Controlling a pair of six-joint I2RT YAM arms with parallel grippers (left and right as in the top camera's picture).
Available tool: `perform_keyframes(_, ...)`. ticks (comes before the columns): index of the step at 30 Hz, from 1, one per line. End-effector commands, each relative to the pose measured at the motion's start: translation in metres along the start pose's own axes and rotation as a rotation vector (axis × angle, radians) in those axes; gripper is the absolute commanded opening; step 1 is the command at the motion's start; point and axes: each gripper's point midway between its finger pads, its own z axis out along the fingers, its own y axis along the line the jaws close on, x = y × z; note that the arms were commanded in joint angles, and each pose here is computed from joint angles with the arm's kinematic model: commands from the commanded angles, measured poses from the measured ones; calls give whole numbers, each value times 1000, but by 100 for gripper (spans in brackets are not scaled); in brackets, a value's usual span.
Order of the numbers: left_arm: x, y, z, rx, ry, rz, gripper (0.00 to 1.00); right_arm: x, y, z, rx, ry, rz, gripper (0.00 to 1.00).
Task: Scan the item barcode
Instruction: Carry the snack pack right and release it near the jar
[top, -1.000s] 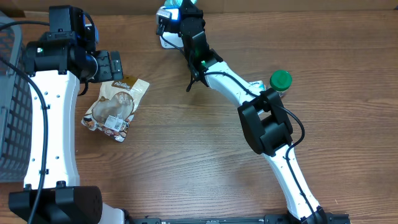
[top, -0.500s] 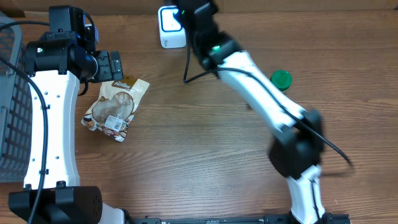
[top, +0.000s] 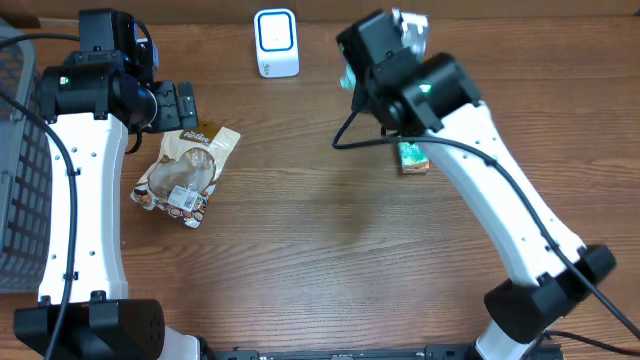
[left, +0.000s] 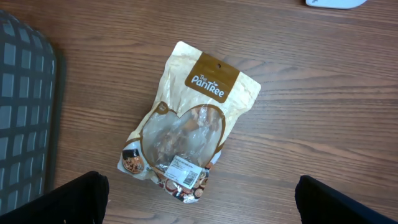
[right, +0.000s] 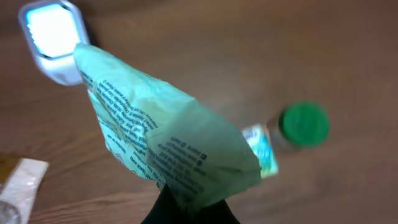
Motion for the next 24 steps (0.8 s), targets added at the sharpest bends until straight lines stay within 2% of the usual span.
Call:
perform_keyframes(1, -4, 0, -8, 7, -25, -12, 100, 29, -8, 33, 68, 77, 202, 4)
perform_keyframes(11, -4, 0, -8, 7, -25, -12, 100, 86, -11, 114, 87, 86, 227, 5)
perform_keyframes(12, -4, 0, -8, 7, -25, -12, 100, 93, -15, 118, 99, 101, 218, 12)
perform_keyframes(15, -4, 0, -8, 7, -25, -12, 99, 100, -21, 118, 125, 124, 203, 22)
perform_keyframes(16, -4, 0, -8, 7, -25, -12, 100, 102, -23, 118, 132, 129, 198, 30)
perform_keyframes(17, -4, 0, -8, 7, -25, -12, 99, 104, -24, 117, 135, 138, 190, 46)
perform_keyframes(24, -4, 0, -8, 7, -25, -12, 100, 122, 10, 109, -79, 290, -106, 87)
